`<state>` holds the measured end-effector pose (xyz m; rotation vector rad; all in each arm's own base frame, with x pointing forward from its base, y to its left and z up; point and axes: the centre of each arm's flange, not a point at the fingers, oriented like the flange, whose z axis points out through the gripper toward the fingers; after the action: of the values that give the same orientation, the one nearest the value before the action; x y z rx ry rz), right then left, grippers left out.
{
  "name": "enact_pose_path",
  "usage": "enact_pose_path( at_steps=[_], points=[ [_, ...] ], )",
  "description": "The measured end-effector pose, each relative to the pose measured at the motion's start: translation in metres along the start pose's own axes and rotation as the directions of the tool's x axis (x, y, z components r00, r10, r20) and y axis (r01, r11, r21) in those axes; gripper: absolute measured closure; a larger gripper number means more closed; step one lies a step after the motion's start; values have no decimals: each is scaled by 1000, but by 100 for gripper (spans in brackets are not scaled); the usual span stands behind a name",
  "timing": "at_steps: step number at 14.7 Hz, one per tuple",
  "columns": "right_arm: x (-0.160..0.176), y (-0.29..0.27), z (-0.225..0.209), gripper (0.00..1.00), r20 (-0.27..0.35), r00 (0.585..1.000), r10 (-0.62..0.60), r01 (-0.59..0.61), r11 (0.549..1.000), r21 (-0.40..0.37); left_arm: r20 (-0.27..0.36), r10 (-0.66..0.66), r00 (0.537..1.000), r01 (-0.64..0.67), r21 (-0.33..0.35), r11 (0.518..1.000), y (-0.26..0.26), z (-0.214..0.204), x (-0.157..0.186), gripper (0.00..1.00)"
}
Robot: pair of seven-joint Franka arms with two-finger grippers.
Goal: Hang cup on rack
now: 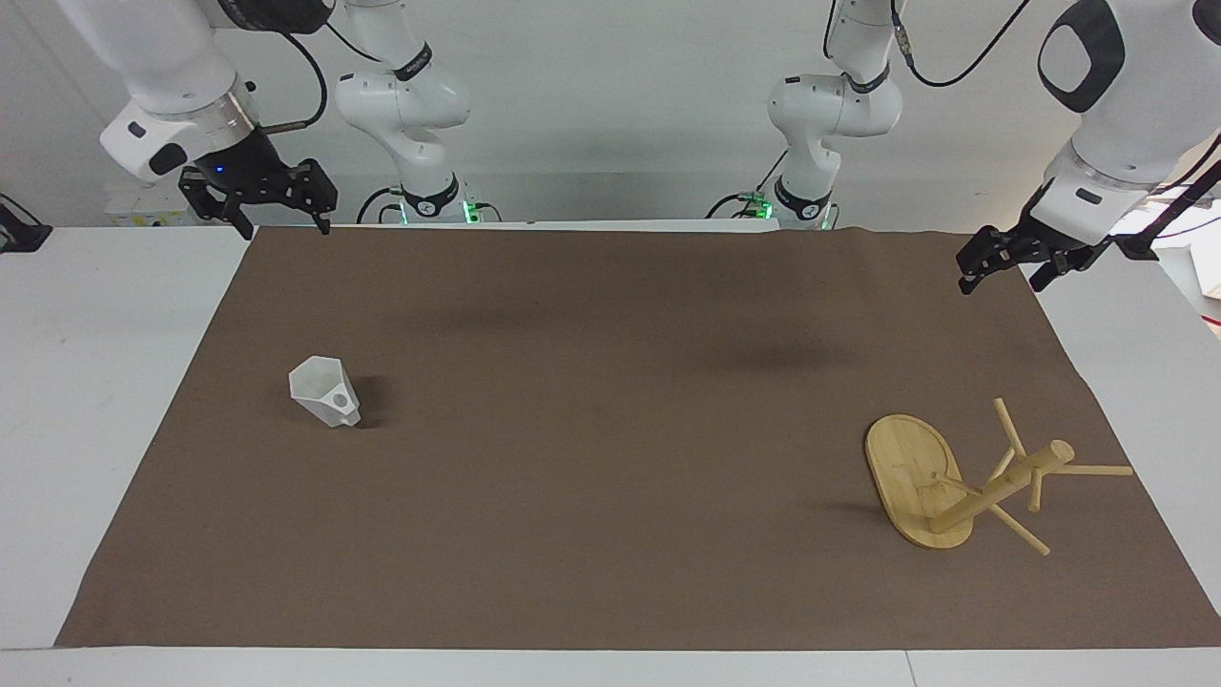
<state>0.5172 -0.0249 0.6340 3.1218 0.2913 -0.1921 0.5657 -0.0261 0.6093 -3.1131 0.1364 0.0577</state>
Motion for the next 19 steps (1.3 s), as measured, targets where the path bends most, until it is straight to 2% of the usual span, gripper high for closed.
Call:
enact_pose_path(
  at_steps=[2, 3, 5, 7, 10, 13, 16, 19],
  points=[
    [-4, 16, -1, 0, -7, 982, -189, 189, 982, 1, 0, -1, 1000, 1, 0, 1000, -1, 0, 0, 0],
    [-5, 24, -4, 0, -23, 957, -291, 290, 957, -7, 0, -1, 1000, 1, 0, 1000, -1, 0, 0, 0],
    [-2, 34, -9, 0, -64, 881, -470, 468, 883, -43, 0, -1, 1000, 1, 0, 1000, -1, 0, 0, 0],
    [7, 41, -4, 0, -124, 766, -630, 631, 775, -42, 0, -1, 1000, 1, 0, 1000, -1, 0, 0, 0],
    [29, 89, 33, 0, -250, 581, -774, 796, 605, -23, 0, -1, 1000, 1, 0, 1000, -1, 0, 0, 0],
    [57, 152, 111, 0, -433, 418, -799, 887, 463, 2, 0, -2, 1000, 2, 0, 1000, -1, 0, 0, 0],
    [55, 205, 178, 0, -578, 231, -783, 952, 306, -34, 0, -2, 1000, 2, 0, 1000, -1, 0, 0, 0],
    [30, 252, 231, 0, -724, 113, -681, 968, 239, -73, 0, -2, 1000, 2, 0, 1000, -1, 0, 0, 0]
  ],
)
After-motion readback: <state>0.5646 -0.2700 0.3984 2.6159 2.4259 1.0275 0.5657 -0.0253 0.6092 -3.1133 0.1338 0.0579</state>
